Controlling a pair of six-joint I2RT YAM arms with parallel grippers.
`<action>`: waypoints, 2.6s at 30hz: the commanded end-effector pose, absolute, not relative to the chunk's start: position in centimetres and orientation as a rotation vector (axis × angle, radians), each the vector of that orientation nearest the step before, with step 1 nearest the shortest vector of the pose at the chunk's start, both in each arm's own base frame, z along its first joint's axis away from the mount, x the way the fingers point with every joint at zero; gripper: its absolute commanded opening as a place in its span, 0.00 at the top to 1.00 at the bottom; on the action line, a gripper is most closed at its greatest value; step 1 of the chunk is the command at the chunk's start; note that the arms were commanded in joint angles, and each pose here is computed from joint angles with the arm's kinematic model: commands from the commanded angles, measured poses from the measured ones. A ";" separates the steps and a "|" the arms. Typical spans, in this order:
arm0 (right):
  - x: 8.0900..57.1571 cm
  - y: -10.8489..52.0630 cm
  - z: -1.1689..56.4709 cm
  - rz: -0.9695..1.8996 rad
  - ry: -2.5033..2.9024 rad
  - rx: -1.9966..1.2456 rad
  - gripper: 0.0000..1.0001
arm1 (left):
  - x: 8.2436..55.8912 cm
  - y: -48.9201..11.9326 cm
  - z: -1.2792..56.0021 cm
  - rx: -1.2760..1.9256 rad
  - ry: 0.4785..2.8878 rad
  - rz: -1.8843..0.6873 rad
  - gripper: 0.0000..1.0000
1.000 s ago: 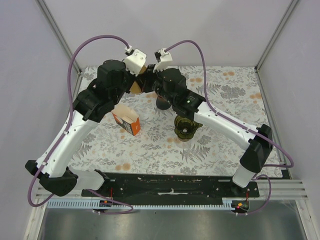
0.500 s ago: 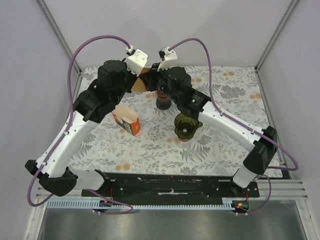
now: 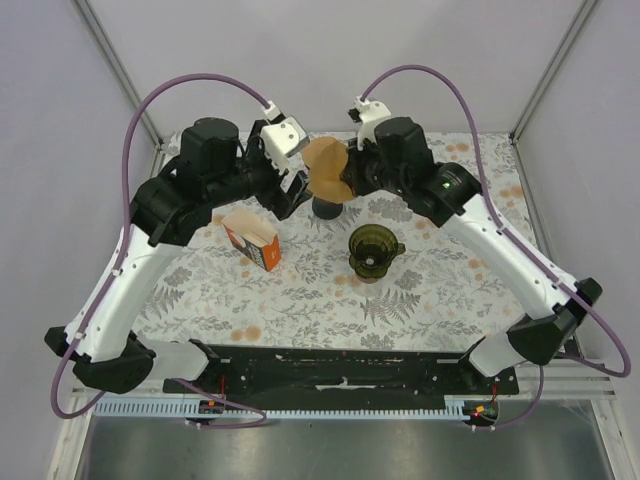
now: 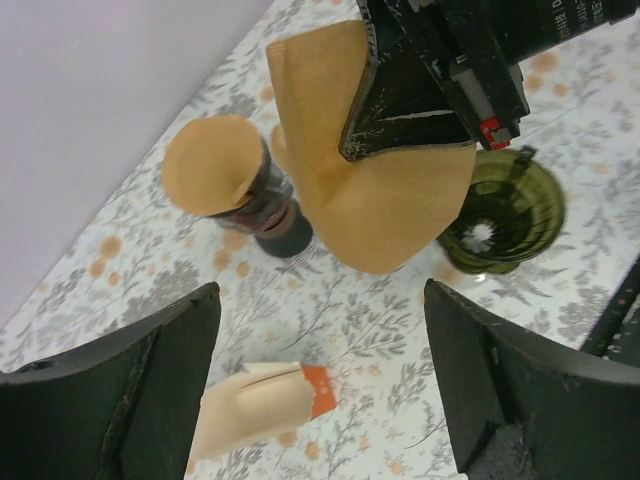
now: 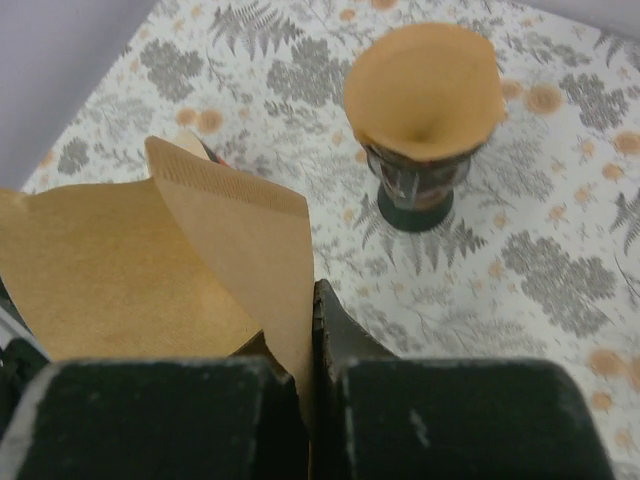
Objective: Place the coffee filter in the dripper
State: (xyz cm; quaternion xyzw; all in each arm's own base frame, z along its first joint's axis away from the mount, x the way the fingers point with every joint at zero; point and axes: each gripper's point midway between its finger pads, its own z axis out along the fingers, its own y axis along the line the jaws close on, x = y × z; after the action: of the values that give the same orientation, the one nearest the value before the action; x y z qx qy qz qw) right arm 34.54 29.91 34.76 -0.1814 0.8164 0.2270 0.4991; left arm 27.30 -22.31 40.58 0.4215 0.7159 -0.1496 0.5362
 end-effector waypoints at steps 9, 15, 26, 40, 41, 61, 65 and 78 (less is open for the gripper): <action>26.7 22.9 29.9 0.435 2.299 -0.570 1.00 | 26.1 -29.0 39.8 0.932 1.810 -0.819 0.09; 26.1 23.2 27.2 0.442 2.380 -0.599 1.00 | 27.1 -30.8 37.1 0.908 1.883 -0.864 0.10; 25.5 22.2 26.0 0.409 2.411 -0.594 1.00 | 26.5 -32.4 31.8 0.934 1.999 -0.897 0.41; 24.8 21.0 25.8 0.421 2.398 -0.612 0.77 | 25.5 -33.8 29.1 0.956 2.069 -0.954 0.98; 24.8 21.1 26.1 0.429 2.384 -0.621 0.75 | 25.4 -34.0 28.9 0.959 2.077 -0.962 0.98; 23.8 23.7 28.4 0.624 2.238 -0.704 0.92 | 26.4 -35.4 26.0 0.900 2.187 -0.983 0.98; 24.5 23.4 25.3 0.554 2.332 -0.682 0.99 | 26.4 -35.3 25.8 0.899 2.192 -0.976 0.98; 25.9 22.2 18.6 0.340 2.536 -0.679 1.00 | 26.3 -34.5 28.0 0.916 2.129 -0.945 0.60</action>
State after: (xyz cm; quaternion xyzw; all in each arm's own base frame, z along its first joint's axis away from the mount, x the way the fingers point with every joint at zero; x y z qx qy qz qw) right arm 25.68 22.72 20.94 -0.2521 0.9154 0.1543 0.2733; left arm 27.09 -33.35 23.79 0.3161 0.8486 -0.3276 0.2694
